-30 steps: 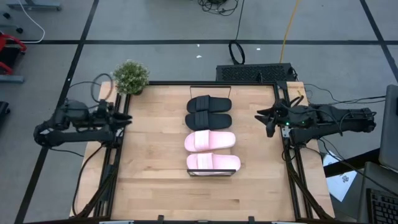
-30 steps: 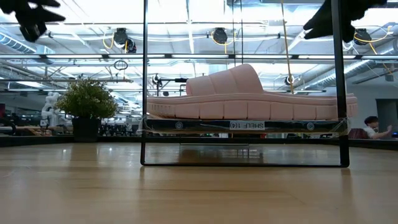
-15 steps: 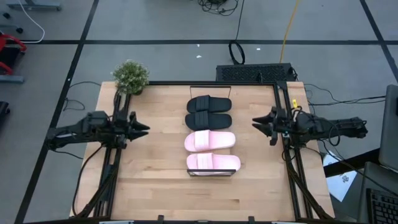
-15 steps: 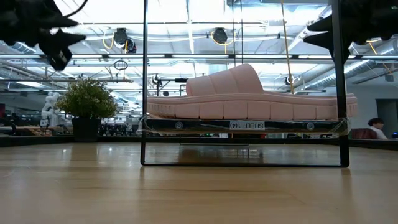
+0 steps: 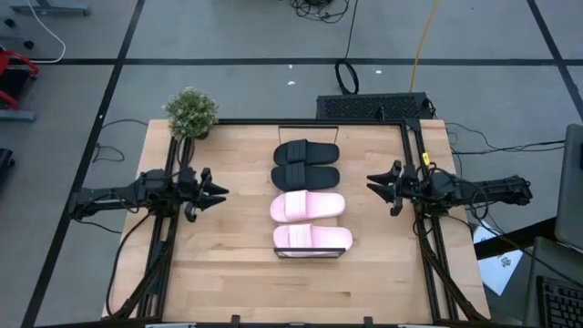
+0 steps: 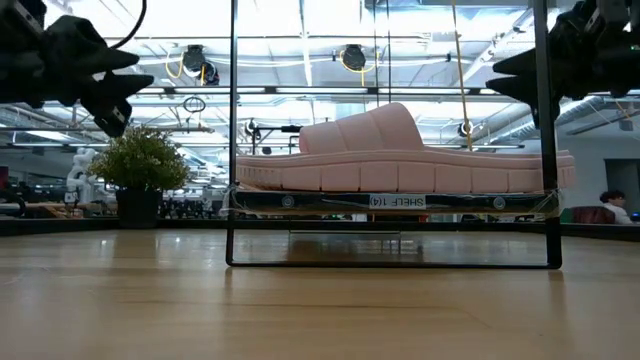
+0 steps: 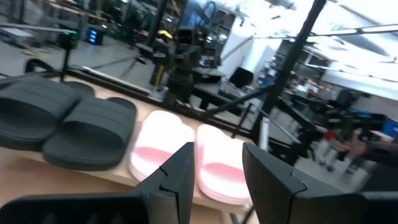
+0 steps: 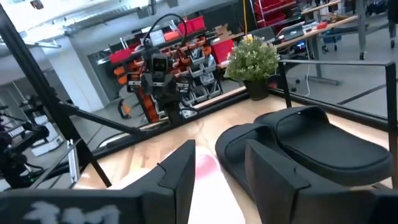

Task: Pick and place slides into the shelf
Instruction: Return to Home Position

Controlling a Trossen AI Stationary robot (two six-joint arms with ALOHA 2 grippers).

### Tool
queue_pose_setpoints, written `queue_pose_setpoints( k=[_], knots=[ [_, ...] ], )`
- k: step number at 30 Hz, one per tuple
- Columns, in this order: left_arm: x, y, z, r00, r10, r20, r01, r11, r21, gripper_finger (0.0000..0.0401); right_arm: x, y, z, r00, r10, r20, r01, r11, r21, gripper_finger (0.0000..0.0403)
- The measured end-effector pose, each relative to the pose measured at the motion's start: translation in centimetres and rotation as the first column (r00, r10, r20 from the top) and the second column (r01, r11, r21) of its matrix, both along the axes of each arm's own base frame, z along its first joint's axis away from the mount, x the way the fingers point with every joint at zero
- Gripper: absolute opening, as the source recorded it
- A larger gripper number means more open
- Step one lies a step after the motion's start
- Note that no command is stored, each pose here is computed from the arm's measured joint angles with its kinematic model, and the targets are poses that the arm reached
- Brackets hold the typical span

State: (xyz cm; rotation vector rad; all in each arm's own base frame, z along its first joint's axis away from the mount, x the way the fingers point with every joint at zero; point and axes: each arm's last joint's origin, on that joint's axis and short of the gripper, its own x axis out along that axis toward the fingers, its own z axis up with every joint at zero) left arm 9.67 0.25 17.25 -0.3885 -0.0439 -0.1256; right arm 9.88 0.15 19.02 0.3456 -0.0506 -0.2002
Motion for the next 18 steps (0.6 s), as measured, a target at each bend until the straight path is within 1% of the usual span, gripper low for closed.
queue_pose_setpoints(
  k=[2,4,8,14,18],
  knots=[
    [0.0,-0.1,0.1,0.999,-0.036,-0.008,0.036,0.999,-0.003,0.0129,0.0,0.0,-0.3,1.000,0.012,0.000,-0.012,1.000,0.011,0.0128],
    [0.0,-0.3,0.0,0.998,-0.063,-0.023,0.063,0.998,0.010,0.0129,0.1,0.2,-0.5,0.998,0.066,-0.021,-0.066,0.998,0.011,0.0128],
    [0.0,-0.5,-0.1,0.998,-0.061,-0.022,0.062,0.996,0.064,0.0129,0.1,0.4,-0.5,0.988,0.150,-0.020,-0.150,0.989,0.009,0.0128],
    [0.0,-0.8,-0.1,0.996,-0.090,-0.027,0.092,0.992,0.091,0.0129,0.1,0.5,-1.0,0.982,0.175,-0.073,-0.175,0.984,0.013,0.0128],
    [0.3,-1.2,-0.5,0.990,-0.124,-0.065,0.133,0.976,0.170,0.0129,0.1,0.6,-1.3,0.975,0.209,-0.073,-0.208,0.978,0.015,0.0128]
  ],
)
